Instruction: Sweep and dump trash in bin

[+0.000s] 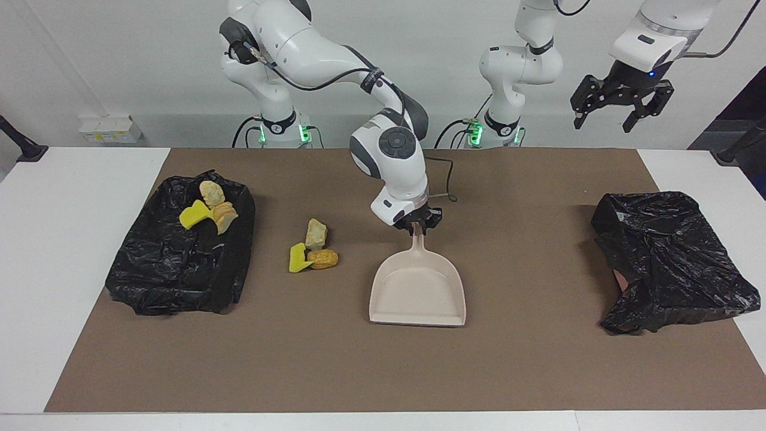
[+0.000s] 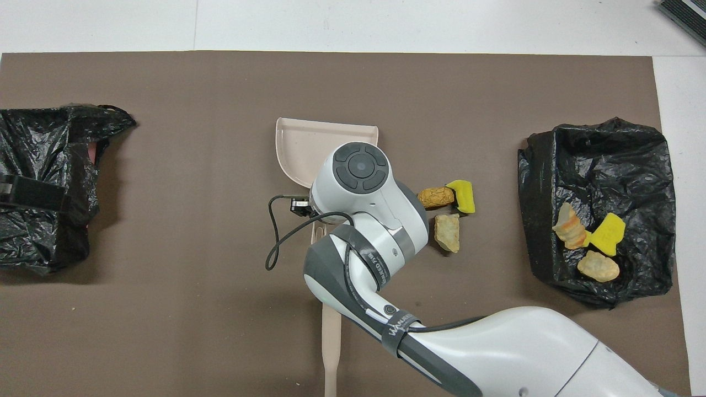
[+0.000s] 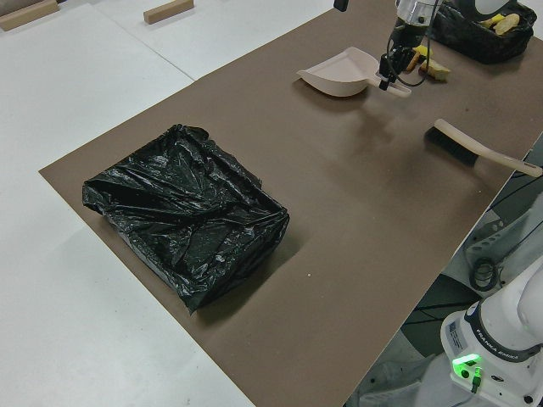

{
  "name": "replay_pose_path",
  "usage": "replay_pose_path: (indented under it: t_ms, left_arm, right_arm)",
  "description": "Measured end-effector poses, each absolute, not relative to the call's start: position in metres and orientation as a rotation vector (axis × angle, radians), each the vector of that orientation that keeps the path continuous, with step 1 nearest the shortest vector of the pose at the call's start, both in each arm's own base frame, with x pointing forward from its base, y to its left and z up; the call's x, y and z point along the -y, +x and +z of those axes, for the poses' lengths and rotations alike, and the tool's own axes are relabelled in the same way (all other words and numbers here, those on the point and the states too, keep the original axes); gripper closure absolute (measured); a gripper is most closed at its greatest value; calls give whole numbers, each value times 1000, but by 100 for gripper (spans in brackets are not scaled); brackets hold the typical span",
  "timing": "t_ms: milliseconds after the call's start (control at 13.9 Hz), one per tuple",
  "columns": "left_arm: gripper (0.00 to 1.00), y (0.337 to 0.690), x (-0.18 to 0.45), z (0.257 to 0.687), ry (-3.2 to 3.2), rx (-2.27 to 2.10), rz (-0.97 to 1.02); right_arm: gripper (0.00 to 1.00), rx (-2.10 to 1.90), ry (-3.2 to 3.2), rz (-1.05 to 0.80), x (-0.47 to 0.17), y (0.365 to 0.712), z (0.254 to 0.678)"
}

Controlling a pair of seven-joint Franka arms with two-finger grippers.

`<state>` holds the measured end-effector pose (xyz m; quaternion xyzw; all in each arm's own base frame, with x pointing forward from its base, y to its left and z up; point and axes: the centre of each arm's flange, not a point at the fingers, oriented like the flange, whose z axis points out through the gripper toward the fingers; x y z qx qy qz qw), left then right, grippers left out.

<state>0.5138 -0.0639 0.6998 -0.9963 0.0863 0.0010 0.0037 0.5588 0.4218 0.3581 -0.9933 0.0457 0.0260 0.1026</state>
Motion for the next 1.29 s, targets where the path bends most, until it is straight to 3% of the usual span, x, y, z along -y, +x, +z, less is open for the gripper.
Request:
replay_pose_path:
  t_ms: [144, 432, 576, 791, 935, 1295]
  left_arm:
    - [0, 514, 64, 700, -3123, -269, 3]
    - [0, 514, 61, 700, -3123, -261, 5]
    - [0, 514, 61, 700, -3123, -261, 5]
    - [0, 514, 61, 700, -3123, -261, 5]
    - [0, 514, 61, 700, -3123, -261, 5]
    - [0, 514, 61, 700, -3123, -261, 5]
  right_arm:
    - [59, -127, -2931, 80, -424, 556, 355]
    - [16, -99, -2943, 96, -423, 554, 354]
    - [0, -46, -2986, 149, -417, 546, 366]
    - [0, 21, -3027, 211, -408, 518, 417]
    - [0, 45, -3014, 273, -404, 475, 449]
    - [0, 103, -3043, 376, -402, 352, 449]
